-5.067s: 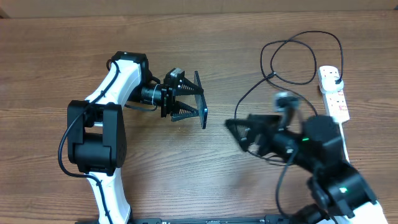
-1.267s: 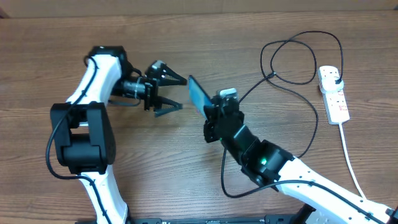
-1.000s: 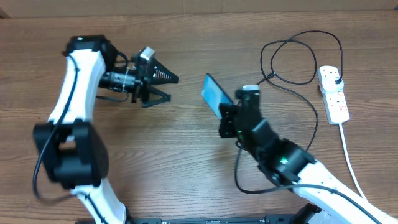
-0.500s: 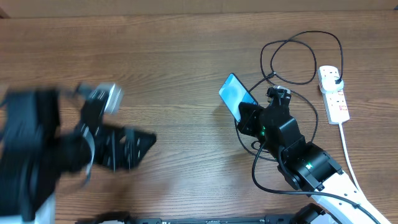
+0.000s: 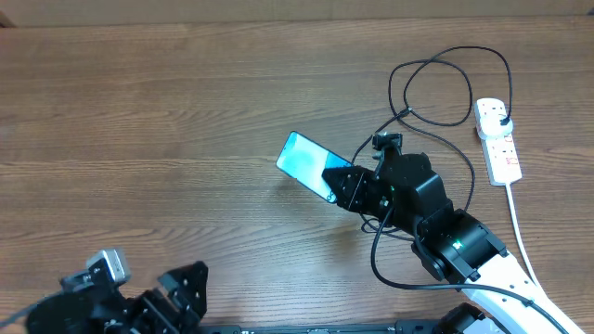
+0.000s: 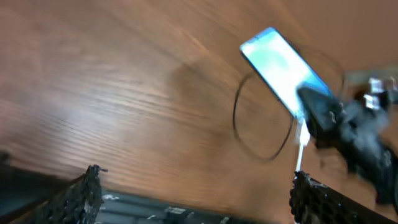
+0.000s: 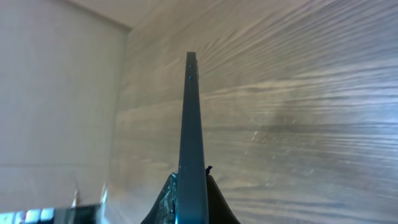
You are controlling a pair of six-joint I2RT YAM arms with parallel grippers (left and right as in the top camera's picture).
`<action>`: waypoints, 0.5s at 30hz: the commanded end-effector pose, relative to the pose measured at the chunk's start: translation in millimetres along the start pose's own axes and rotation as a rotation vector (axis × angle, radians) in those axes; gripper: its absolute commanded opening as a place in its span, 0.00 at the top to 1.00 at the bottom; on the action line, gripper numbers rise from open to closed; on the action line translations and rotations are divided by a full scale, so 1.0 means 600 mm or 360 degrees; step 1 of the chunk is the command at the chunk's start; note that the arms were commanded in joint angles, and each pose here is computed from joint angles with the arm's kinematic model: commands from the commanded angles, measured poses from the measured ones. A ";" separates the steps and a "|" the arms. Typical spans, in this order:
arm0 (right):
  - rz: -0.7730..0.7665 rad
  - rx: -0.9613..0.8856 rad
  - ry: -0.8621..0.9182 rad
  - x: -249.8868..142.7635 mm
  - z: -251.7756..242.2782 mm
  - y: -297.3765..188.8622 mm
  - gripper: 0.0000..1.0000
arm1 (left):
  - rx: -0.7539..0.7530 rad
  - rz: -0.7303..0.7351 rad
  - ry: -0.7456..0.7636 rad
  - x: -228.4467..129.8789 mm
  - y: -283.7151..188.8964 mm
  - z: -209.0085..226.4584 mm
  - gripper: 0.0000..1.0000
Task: Plug charger to phone and switch on socket
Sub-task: 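Bring the left gripper back and grasp the phone's top edge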
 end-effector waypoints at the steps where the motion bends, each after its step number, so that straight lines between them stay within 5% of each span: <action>1: 0.0006 0.0142 -0.0002 0.010 0.023 -0.008 0.96 | 0.0025 -0.0010 -0.0506 0.003 0.048 0.028 0.01; 9: 0.0044 0.0165 0.0235 0.007 0.025 -0.009 0.96 | -0.0431 0.0541 -0.0801 0.027 0.230 0.000 0.00; 15: 0.0045 0.0162 0.0439 0.008 0.025 -0.008 0.96 | -0.0375 0.0953 -0.1316 0.021 0.332 0.032 0.00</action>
Point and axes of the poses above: each gripper's point midway between its finger pads, its own y axis out along the fingers, its own z axis along the line the jaws close on, x = y × z, the point moved 8 cm from there along -y, back along the fingers, and after that the axes turned 15 degrees about -y, right-handed, at the moved point
